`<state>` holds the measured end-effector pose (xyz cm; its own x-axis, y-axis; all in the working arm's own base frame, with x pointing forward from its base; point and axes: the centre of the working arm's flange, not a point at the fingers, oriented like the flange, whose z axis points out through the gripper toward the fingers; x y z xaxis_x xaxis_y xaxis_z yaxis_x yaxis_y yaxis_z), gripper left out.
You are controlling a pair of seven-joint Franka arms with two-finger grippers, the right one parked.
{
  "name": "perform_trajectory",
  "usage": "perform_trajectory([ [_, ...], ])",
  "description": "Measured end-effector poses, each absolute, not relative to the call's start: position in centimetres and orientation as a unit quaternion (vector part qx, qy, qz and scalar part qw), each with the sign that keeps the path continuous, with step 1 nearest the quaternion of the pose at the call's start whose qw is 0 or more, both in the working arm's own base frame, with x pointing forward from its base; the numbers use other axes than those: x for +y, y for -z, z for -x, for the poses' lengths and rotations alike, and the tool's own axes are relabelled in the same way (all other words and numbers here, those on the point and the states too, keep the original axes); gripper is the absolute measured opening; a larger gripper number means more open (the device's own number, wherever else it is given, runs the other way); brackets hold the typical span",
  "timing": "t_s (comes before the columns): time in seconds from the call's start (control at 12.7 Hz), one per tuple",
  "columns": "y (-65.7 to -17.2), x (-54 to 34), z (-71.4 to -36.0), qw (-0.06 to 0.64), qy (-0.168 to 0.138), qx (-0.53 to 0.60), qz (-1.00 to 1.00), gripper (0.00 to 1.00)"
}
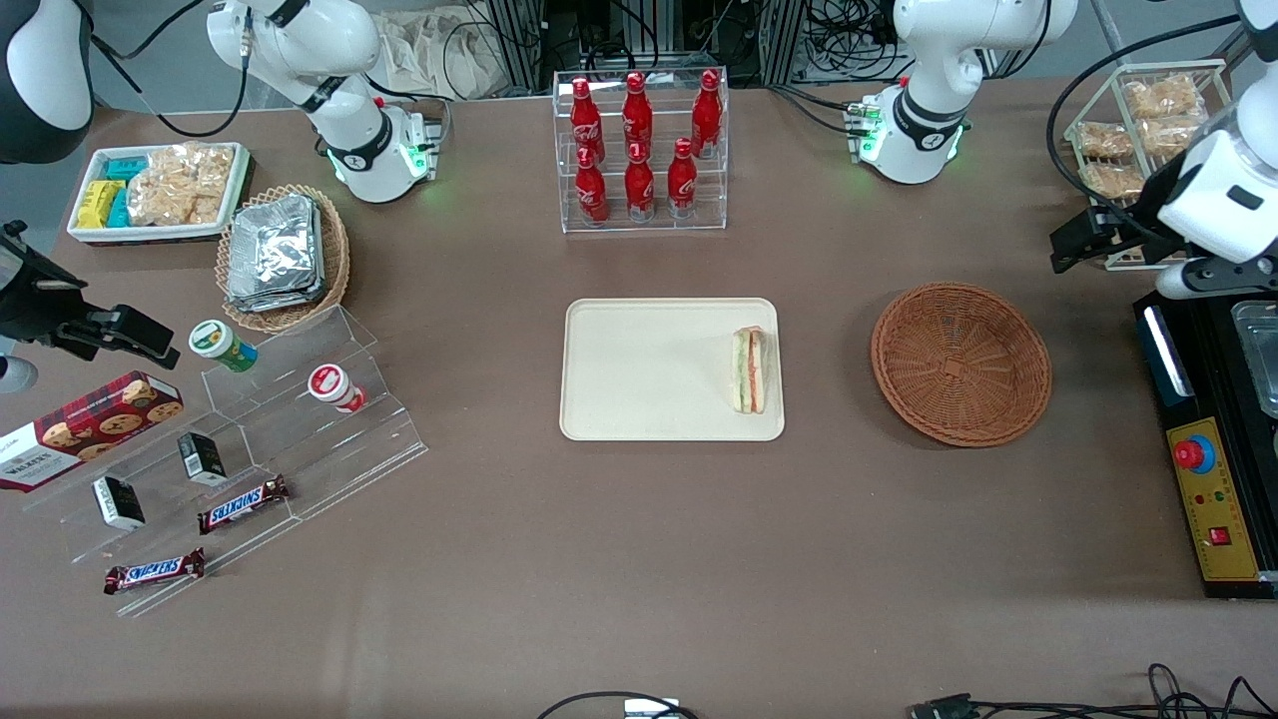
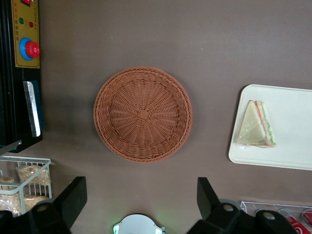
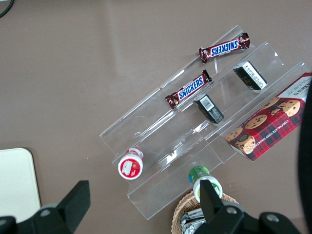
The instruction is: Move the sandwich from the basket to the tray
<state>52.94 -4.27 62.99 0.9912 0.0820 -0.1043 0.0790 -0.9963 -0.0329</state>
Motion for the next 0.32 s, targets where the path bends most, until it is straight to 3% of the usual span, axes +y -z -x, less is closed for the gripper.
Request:
perform_trajectory([
  [0.32,-62.8,-3.51,-53.11,-0.003,-0.057,-0.051,0.997,1.0],
])
